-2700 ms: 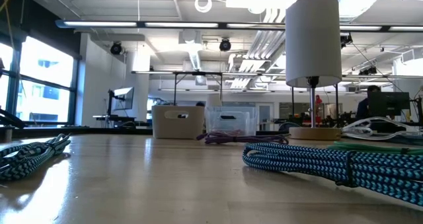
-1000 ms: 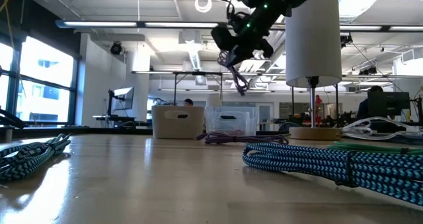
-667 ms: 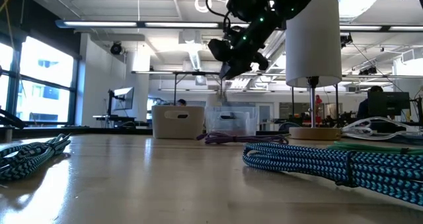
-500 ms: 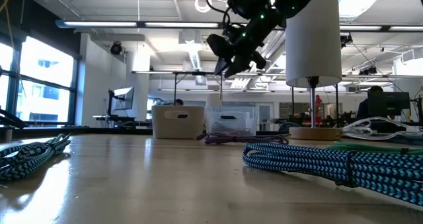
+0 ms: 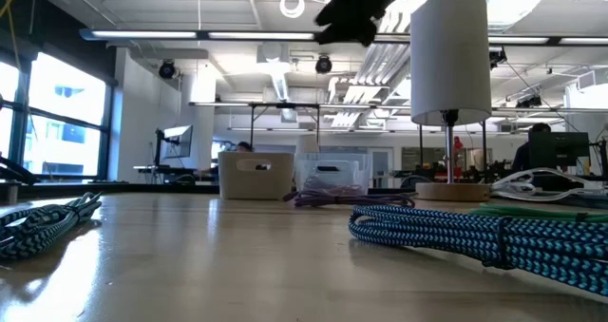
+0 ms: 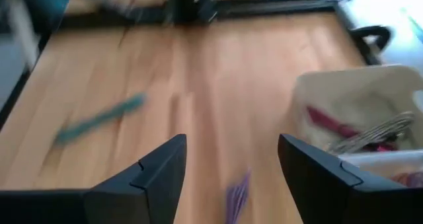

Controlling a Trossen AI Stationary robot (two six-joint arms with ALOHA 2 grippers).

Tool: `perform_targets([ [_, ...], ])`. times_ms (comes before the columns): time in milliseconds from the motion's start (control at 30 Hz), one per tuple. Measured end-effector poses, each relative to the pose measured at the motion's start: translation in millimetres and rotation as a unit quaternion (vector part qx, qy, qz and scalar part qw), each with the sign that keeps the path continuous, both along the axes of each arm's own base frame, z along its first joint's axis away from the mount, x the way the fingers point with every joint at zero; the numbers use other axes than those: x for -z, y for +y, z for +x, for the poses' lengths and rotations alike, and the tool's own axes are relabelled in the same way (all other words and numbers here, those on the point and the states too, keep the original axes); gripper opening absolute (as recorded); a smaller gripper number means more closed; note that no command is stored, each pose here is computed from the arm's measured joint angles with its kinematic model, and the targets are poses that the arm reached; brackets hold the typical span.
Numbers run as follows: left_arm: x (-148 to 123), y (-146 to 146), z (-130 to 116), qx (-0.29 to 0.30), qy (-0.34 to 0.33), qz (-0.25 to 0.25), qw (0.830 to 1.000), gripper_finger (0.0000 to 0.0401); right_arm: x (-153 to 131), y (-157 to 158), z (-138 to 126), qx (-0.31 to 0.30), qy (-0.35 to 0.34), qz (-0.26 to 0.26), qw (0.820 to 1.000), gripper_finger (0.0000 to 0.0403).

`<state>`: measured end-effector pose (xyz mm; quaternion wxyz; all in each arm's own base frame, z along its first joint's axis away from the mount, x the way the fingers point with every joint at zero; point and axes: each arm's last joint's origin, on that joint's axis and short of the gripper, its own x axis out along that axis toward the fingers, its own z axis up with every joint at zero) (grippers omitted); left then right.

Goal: Pick & Place USB Port
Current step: Put the violet USB cable into the transparent bin

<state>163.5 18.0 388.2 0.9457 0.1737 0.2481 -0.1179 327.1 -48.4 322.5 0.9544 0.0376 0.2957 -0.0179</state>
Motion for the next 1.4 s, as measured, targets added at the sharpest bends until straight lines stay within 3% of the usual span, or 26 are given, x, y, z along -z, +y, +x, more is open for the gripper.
perform_targets([
  [233, 5.8, -1.4, -4.0, -0.001, 0.039, -0.032, 0.999, 0.0129, 5.3, 32.7, -26.6, -0.006, 0.121, -0.026, 0.992, 0.0232],
  [467, 5.8, -1.4, -4.1, -0.010, 0.041, -0.044, 0.998, 0.0129, 39.1, 38.2, -14.9, -0.001, 0.218, -0.026, 0.976, 0.0232],
  [1400, 6.7, 0.1, -4.5, -0.046, 0.050, -0.049, 0.996, 0.0129, 131.3, 35.3, 30.1, -0.029, 0.335, -0.048, 0.940, 0.0232],
])
